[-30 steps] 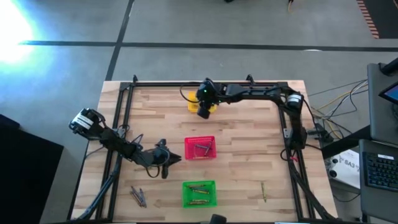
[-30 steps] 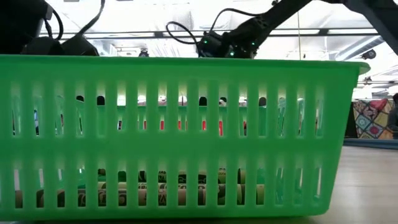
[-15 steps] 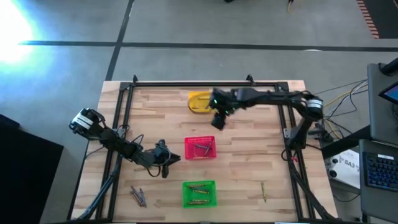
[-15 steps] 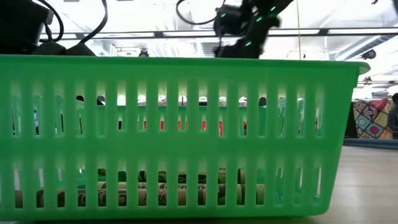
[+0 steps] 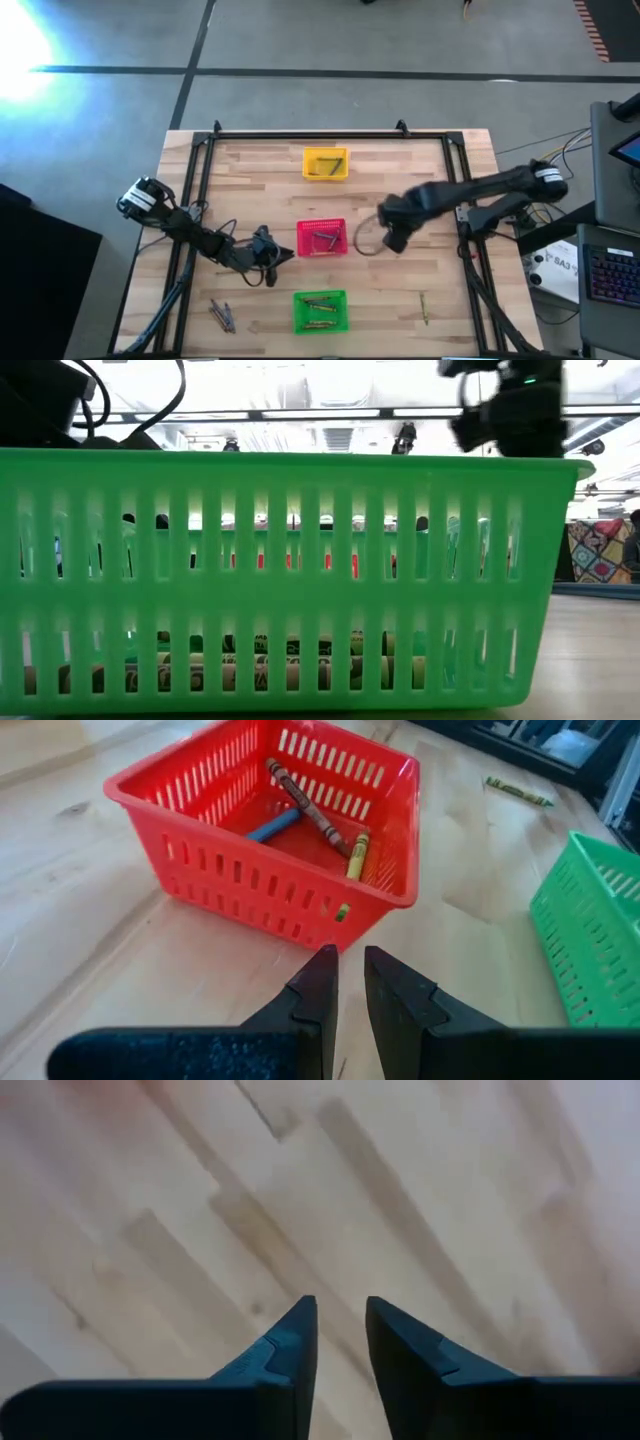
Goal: Sort crayons
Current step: Put the green crayon into the red bin
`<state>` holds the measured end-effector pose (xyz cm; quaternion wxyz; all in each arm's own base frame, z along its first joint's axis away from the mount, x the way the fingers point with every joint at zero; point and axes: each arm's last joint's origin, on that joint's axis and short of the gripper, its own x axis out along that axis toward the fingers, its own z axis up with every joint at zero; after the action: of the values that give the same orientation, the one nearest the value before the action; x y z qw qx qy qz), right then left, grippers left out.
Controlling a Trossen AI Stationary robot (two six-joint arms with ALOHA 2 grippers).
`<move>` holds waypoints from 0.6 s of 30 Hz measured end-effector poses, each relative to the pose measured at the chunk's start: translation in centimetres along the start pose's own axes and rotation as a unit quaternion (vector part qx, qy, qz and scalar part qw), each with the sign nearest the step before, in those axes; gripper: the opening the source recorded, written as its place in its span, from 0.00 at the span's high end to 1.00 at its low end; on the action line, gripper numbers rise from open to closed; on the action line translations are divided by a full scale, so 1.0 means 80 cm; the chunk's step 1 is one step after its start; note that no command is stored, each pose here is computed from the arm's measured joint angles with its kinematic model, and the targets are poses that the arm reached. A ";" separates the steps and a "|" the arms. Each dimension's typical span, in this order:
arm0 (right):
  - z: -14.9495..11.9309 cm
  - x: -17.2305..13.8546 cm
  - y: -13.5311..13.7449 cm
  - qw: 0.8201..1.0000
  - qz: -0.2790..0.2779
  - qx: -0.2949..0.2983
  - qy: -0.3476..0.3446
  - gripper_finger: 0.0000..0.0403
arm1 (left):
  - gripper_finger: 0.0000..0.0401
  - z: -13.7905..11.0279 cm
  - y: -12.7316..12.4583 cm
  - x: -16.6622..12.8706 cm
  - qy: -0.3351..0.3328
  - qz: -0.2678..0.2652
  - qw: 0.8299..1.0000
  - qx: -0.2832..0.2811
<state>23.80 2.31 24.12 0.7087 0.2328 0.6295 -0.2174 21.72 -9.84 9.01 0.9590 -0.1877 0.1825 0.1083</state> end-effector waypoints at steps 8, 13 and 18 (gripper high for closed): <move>-0.072 0.024 0.014 0.998 -0.020 0.058 0.028 0.79 | 0.91 0.002 -0.001 0.005 0.001 0.027 1.000 0.006; -0.099 0.030 0.032 0.993 -0.023 0.114 0.032 0.75 | 0.91 0.005 0.000 0.004 -0.023 0.054 0.998 -0.006; -0.126 0.038 0.051 0.994 -0.033 0.101 0.018 0.74 | 0.88 0.005 0.000 0.004 -0.024 0.054 0.998 -0.012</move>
<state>18.64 11.58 20.35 0.6627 0.2865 0.6239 -0.2992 22.13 -9.62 9.21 0.9535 -0.1862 0.1683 0.1666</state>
